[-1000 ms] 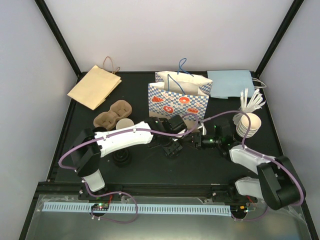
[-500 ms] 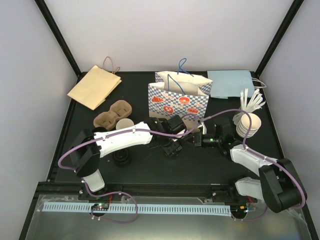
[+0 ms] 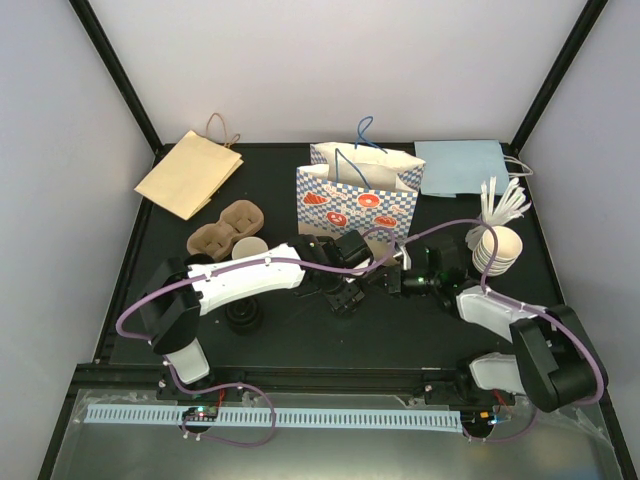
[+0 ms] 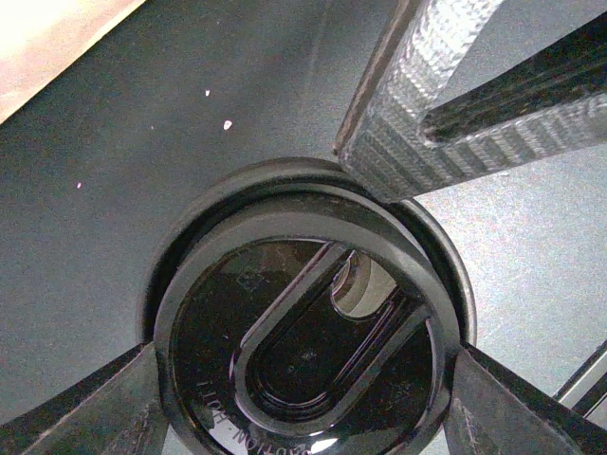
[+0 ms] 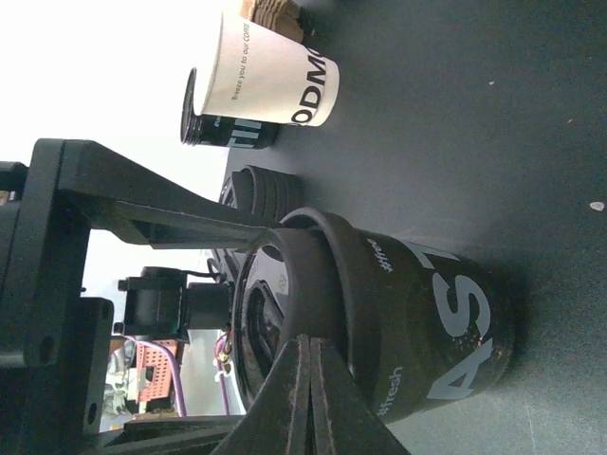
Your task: Pack the takeout coffee
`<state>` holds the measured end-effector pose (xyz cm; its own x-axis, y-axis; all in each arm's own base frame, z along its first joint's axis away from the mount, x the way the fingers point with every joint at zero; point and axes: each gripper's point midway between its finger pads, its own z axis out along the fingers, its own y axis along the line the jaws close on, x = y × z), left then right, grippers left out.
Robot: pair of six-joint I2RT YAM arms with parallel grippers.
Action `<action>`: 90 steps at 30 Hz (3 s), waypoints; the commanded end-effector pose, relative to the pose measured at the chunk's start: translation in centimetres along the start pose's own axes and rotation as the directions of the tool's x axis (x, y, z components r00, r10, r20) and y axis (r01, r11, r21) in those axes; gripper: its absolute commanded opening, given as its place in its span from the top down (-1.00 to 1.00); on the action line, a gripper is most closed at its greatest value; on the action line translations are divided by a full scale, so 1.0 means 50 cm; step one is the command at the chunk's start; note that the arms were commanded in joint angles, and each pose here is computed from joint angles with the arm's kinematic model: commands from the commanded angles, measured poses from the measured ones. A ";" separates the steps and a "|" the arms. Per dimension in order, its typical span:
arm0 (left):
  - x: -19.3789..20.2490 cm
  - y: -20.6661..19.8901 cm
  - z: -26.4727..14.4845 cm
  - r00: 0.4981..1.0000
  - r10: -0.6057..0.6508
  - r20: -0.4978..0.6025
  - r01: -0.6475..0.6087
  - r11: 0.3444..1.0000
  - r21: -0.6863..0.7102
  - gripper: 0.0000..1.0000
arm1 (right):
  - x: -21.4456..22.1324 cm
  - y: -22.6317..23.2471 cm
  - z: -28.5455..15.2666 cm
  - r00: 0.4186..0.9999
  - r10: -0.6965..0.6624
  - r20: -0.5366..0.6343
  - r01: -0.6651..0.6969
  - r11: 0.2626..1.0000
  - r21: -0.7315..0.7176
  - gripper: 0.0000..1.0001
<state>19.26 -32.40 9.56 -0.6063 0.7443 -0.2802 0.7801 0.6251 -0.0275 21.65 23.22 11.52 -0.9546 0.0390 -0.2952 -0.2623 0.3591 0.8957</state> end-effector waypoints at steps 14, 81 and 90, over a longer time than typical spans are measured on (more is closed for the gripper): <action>0.163 -0.026 0.106 0.948 0.020 -0.317 0.002 0.998 0.068 -0.20 | -0.002 -0.038 0.030 0.998 0.058 -0.023 -0.057 0.998 0.029 0.98; 0.034 -0.010 -0.030 0.992 -0.053 -0.116 0.056 0.998 0.019 -0.97 | -0.034 -0.005 -0.112 0.953 -0.284 0.108 0.211 0.874 0.438 0.60; 0.038 0.026 -0.042 0.985 -0.064 -0.159 0.045 0.991 -0.122 -0.89 | -0.024 -0.021 -0.107 0.958 -0.271 0.096 0.203 0.875 0.440 0.58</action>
<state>17.77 -30.56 9.37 -0.6604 0.7392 -0.1321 0.7480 0.6631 -0.0285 22.04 17.87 12.46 -0.8436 0.0374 -0.5357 -0.3423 0.7312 0.5901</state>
